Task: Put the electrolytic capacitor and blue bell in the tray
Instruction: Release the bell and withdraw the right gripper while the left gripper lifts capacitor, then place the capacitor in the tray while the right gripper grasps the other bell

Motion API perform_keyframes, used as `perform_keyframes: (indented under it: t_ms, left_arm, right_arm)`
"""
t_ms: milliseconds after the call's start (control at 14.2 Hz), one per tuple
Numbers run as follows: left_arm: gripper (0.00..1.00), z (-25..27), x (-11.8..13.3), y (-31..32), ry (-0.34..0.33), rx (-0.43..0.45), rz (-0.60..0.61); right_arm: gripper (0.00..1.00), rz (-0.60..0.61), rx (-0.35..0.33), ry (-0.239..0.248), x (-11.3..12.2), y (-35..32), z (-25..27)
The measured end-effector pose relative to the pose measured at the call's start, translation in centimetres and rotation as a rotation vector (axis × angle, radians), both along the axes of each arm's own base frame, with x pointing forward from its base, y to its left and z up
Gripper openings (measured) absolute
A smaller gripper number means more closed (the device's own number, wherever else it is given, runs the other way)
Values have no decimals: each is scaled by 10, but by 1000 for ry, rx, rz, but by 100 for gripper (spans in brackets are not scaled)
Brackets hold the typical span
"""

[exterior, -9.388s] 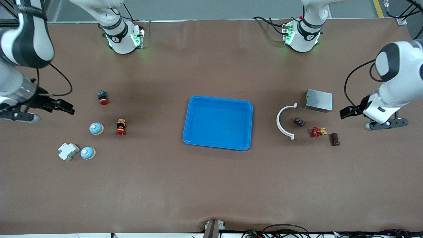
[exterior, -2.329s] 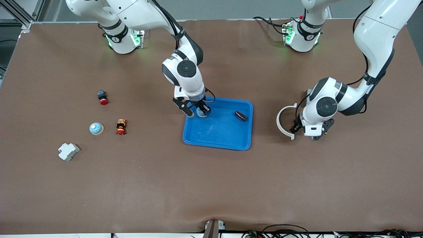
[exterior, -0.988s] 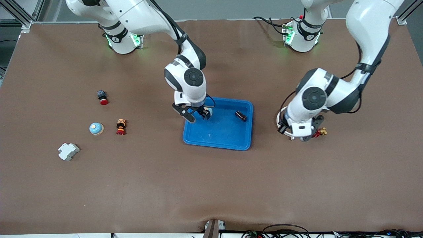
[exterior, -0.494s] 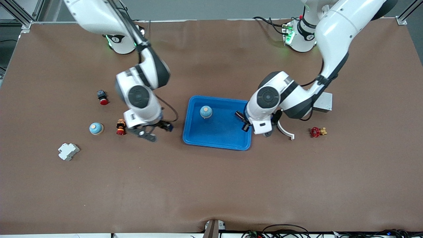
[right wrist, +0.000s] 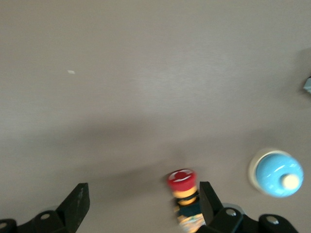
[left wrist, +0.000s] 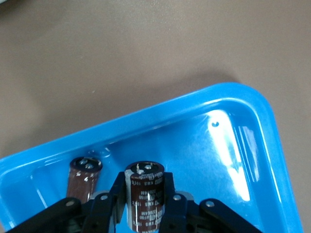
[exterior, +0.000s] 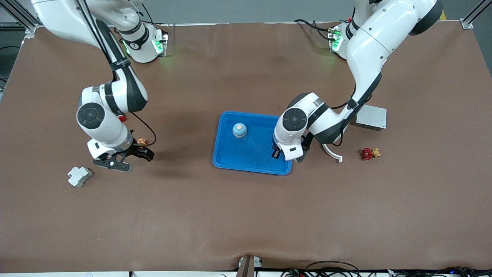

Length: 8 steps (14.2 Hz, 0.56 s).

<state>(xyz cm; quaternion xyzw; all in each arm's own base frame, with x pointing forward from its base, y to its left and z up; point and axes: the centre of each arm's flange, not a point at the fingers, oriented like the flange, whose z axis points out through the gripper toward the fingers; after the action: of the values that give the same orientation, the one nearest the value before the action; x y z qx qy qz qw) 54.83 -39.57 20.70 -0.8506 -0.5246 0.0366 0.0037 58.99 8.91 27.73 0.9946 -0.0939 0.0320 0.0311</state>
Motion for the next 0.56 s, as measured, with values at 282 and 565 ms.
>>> perform_keyframes:
  t_ms: [282, 565]
  left_arm:
    - [34, 0, 9, 1, -11, -5, 19]
    - [34, -6, 18, 1, -20, -30, 34]
  right_arm:
    - [100, 58, -2, -13, -9, -96, -22]
    - [100, 89, -8, 1, -15, -145, -26]
